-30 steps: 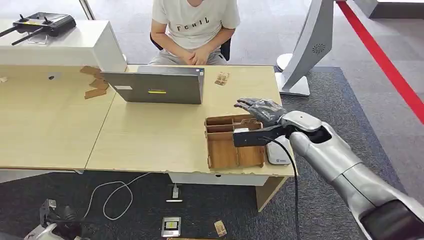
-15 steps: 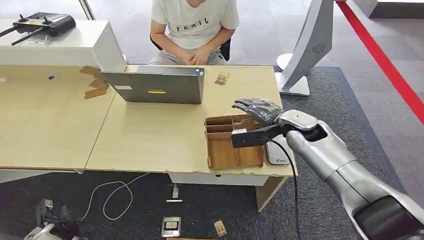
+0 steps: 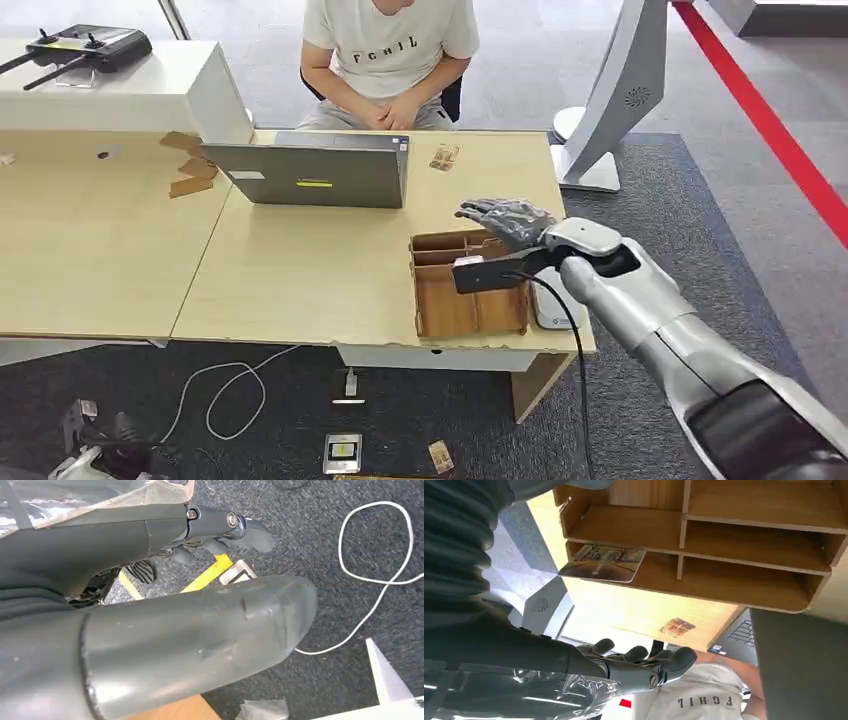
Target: Pass the card to the sensor for recognition and then transmit it.
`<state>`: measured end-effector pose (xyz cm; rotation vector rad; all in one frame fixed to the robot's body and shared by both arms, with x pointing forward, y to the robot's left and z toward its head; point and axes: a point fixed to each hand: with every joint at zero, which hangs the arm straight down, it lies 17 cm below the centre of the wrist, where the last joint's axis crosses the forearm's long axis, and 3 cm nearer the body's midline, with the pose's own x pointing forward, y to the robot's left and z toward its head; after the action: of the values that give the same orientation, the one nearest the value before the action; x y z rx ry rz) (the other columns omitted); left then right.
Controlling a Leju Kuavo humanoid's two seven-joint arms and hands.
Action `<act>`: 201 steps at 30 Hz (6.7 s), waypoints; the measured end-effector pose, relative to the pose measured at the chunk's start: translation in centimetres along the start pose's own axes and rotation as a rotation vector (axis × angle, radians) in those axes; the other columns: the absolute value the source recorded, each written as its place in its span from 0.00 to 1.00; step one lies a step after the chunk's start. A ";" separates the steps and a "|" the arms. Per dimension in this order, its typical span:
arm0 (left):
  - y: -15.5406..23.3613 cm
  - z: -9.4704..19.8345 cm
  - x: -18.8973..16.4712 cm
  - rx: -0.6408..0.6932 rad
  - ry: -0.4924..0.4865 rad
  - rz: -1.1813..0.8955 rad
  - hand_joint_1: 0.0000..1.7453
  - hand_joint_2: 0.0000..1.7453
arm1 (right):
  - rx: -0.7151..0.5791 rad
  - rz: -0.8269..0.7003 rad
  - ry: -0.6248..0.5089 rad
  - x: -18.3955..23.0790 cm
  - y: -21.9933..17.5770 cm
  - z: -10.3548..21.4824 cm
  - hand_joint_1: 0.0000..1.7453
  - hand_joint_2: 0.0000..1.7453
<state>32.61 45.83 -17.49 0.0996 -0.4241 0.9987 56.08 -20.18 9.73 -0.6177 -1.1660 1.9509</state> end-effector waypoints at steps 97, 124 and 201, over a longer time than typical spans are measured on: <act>1.1 -0.1 0.8 -0.007 -0.026 -0.025 0.00 0.00 | -0.040 -0.025 0.041 -3.4 1.3 -0.3 1.00 1.00; -0.4 0.1 0.2 -0.004 0.003 -0.028 0.00 0.00 | -0.025 -0.046 0.046 -3.5 3.2 -0.2 1.00 1.00; -1.2 0.2 -0.5 -0.020 0.005 -0.021 0.00 0.00 | -0.199 0.008 0.037 -3.9 -4.7 -0.5 1.00 1.00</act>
<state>33.34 44.72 -17.38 0.0839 -0.4279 0.9734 60.38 -21.71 13.73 -0.7592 -1.3466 1.8351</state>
